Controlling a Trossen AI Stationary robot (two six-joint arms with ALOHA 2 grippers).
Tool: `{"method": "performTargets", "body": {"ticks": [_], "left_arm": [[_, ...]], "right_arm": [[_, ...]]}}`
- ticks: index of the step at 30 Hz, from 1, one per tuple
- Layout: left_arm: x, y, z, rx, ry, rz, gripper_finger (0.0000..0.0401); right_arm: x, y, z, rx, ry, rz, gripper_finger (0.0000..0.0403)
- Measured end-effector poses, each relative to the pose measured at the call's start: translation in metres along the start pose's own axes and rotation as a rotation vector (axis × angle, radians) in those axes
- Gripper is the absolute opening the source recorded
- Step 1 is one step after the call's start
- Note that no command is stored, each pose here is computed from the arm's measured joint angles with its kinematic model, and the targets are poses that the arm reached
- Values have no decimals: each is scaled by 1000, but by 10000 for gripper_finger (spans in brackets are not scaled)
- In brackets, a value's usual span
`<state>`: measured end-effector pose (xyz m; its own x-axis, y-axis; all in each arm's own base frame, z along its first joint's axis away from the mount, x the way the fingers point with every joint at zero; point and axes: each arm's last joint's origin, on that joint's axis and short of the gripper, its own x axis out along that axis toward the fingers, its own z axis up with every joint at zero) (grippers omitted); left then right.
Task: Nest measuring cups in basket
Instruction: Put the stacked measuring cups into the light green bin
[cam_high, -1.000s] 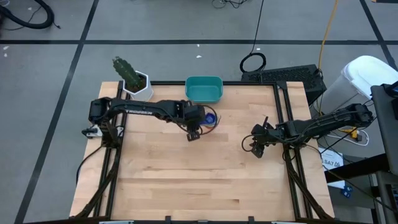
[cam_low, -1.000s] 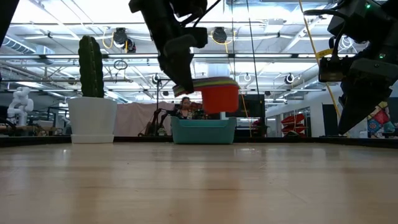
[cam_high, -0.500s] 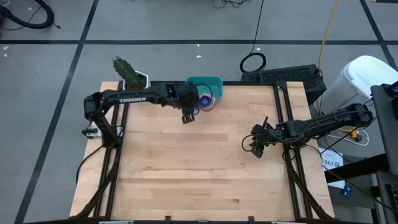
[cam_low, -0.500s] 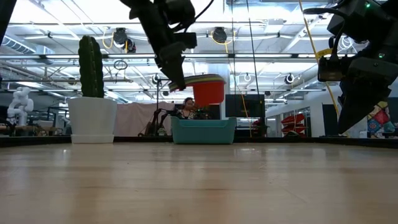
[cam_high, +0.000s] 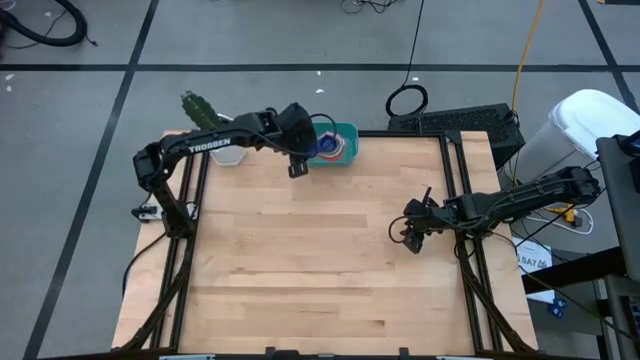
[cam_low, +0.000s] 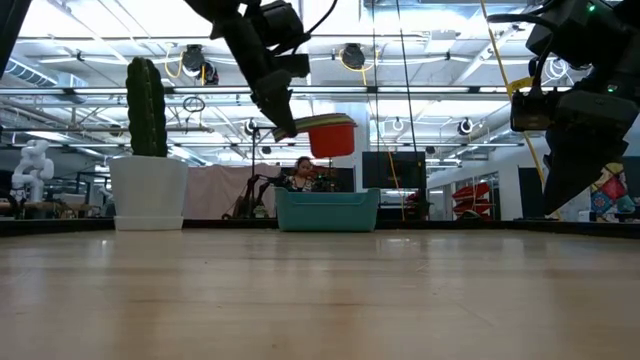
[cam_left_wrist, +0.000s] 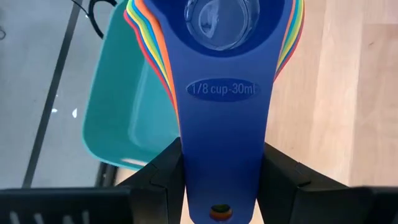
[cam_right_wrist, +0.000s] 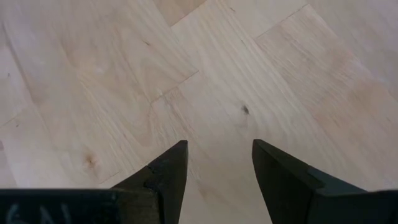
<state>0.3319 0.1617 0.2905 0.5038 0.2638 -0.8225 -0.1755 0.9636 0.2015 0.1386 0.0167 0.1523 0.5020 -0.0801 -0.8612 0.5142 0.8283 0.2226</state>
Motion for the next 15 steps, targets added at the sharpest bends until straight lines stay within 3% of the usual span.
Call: {"method": "performTargets", "body": {"ticks": [15], "left_arm": [[-4, 39, -7, 21, -71, -3, 145]], "right_arm": [[0, 2, 3, 14, -29, 26, 171]]}}
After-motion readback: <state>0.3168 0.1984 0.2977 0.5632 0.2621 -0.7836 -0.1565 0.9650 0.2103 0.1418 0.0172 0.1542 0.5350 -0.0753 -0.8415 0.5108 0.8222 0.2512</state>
